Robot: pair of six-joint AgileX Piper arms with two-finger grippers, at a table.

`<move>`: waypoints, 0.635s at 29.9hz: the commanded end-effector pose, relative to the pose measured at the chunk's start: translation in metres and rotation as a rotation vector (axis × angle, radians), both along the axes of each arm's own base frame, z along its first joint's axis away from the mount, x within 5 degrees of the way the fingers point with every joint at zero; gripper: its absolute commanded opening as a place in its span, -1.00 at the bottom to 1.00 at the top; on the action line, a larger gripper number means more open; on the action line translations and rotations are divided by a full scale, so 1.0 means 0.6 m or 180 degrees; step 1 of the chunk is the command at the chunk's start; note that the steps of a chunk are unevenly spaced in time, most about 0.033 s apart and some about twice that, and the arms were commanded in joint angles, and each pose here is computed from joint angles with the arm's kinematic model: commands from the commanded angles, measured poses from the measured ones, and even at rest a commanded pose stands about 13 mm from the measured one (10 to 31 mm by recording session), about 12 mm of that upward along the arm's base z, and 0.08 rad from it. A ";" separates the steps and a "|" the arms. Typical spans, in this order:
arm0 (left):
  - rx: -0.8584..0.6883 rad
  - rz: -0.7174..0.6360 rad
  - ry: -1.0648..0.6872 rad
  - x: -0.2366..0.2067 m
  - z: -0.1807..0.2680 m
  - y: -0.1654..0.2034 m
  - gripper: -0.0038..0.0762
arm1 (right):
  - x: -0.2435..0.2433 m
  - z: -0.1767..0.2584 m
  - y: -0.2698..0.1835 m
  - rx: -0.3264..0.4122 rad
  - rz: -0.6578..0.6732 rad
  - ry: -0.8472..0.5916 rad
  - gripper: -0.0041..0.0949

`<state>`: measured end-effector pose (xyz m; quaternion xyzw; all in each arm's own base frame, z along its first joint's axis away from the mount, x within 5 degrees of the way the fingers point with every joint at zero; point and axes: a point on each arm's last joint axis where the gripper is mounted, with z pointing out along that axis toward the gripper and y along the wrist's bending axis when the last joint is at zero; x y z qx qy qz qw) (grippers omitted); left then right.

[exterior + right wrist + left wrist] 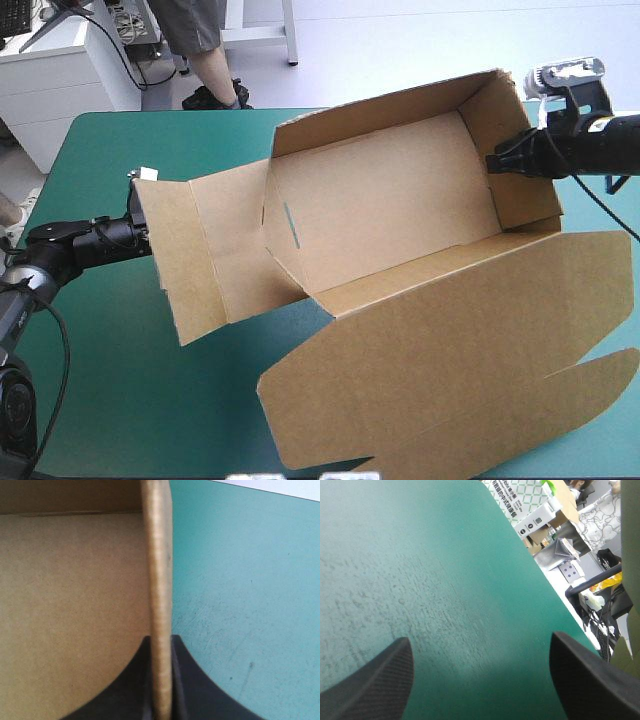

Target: Fold the box

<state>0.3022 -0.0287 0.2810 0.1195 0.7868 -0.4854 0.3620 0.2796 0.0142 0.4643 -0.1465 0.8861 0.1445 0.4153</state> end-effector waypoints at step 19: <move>-0.0380 -0.0238 -0.0649 -0.054 0.107 -0.020 0.45 | 0.065 0.000 0.103 -0.0010 -0.0314 -0.0641 -0.93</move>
